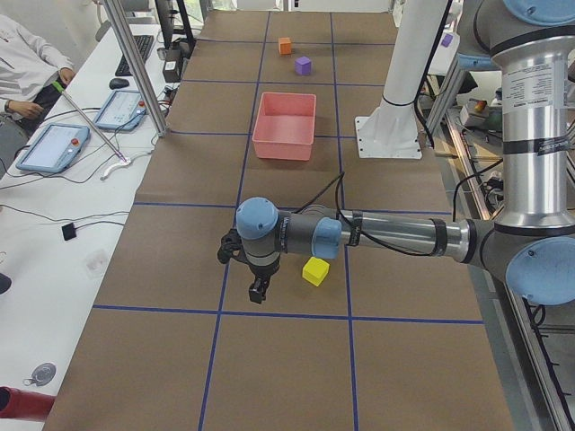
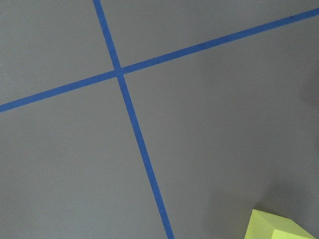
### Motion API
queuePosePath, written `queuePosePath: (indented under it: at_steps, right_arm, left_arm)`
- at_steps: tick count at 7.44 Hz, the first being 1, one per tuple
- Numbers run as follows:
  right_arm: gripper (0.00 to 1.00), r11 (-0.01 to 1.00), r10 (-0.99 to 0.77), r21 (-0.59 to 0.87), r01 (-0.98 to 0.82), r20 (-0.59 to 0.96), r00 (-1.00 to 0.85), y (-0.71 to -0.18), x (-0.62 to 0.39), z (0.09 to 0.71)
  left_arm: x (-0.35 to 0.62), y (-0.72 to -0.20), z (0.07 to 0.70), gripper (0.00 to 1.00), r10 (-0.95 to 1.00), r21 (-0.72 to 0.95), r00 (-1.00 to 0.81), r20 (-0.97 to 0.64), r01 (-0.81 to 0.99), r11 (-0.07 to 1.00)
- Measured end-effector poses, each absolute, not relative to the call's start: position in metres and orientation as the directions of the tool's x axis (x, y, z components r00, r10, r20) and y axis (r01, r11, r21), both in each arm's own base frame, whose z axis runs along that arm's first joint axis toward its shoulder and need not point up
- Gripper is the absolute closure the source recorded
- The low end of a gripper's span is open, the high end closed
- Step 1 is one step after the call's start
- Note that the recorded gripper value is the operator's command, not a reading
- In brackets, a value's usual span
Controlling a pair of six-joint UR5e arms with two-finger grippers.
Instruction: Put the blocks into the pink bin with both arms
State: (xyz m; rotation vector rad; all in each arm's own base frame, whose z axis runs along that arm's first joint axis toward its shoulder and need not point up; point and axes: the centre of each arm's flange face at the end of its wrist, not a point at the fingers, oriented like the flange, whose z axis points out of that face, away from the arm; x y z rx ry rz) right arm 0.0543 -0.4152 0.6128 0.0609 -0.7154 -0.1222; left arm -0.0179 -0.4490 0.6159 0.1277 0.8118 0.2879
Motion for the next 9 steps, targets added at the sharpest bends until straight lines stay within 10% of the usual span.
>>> queuePosePath:
  at_steps: [9]
  right_arm:
    - [0.00, 0.977, -0.195, 0.195, 0.086, 0.657, 0.729, -0.435, 0.025, 0.590]
  left_arm:
    - [-0.007, -0.508, 0.542, 0.00, 0.458, 0.437, 0.632, -0.625, -0.204, 0.876]
